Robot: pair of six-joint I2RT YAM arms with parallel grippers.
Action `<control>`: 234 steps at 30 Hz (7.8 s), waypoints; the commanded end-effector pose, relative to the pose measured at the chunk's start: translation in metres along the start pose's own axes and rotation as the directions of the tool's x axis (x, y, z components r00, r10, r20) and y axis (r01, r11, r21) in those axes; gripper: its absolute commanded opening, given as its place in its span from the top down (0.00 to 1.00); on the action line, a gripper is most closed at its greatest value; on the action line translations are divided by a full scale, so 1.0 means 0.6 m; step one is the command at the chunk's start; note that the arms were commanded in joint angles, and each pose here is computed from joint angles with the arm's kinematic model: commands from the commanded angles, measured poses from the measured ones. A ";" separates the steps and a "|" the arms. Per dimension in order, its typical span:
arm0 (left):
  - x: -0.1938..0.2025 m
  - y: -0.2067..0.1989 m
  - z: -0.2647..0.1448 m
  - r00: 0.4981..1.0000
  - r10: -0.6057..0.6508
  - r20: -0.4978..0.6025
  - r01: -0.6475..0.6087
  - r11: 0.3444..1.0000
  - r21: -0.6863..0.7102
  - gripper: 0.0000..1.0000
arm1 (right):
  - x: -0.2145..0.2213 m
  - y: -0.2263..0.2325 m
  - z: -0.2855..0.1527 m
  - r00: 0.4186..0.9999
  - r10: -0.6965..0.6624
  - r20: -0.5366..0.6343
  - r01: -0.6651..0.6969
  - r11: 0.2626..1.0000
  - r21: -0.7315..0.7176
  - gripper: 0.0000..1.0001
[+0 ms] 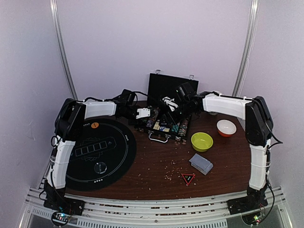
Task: Distribute texas hold em gaming equipment
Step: Move the chip case to the center of the board, then pick up the pile of poker chips from the chip case.
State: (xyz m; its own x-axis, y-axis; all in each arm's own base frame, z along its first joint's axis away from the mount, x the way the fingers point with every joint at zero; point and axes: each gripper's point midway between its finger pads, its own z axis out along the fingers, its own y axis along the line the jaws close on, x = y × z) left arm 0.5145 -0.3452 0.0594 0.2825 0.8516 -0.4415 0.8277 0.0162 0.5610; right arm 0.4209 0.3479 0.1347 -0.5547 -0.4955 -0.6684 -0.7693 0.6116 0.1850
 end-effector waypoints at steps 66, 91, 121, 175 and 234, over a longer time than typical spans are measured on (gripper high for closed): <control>-0.076 -0.058 -0.152 0.966 -0.177 0.191 0.162 0.983 0.090 0.42 | 0.246 0.104 0.068 0.726 -0.493 -0.479 0.495 0.859 -0.133 0.78; -0.077 -0.150 -0.085 0.981 -0.112 0.162 0.065 0.962 0.266 0.43 | 0.077 0.057 -0.071 0.864 -0.455 -0.214 0.497 0.839 0.223 0.53; -0.048 -0.174 -0.060 1.000 -0.027 -0.010 0.029 0.970 0.242 0.51 | 0.083 0.029 -0.109 0.890 -0.401 -0.219 0.451 0.845 0.287 0.53; -0.058 -0.186 -0.064 1.000 -0.019 0.007 0.017 0.960 0.281 0.55 | 0.107 0.022 -0.113 0.895 -0.359 -0.265 0.430 0.853 0.295 0.52; -0.036 -0.153 -0.053 0.997 0.017 -0.073 -0.003 0.982 0.189 0.50 | 0.113 0.025 -0.122 0.894 -0.347 -0.283 0.427 0.851 0.305 0.50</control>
State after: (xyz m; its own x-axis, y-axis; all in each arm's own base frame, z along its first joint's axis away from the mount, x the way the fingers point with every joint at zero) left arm 0.4110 -0.3529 0.0474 0.2724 0.8667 -0.4178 0.9074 -0.0869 0.4112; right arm 0.3532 0.2852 0.1360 -0.3061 -0.8362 -0.4550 -0.8123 0.4787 -0.3332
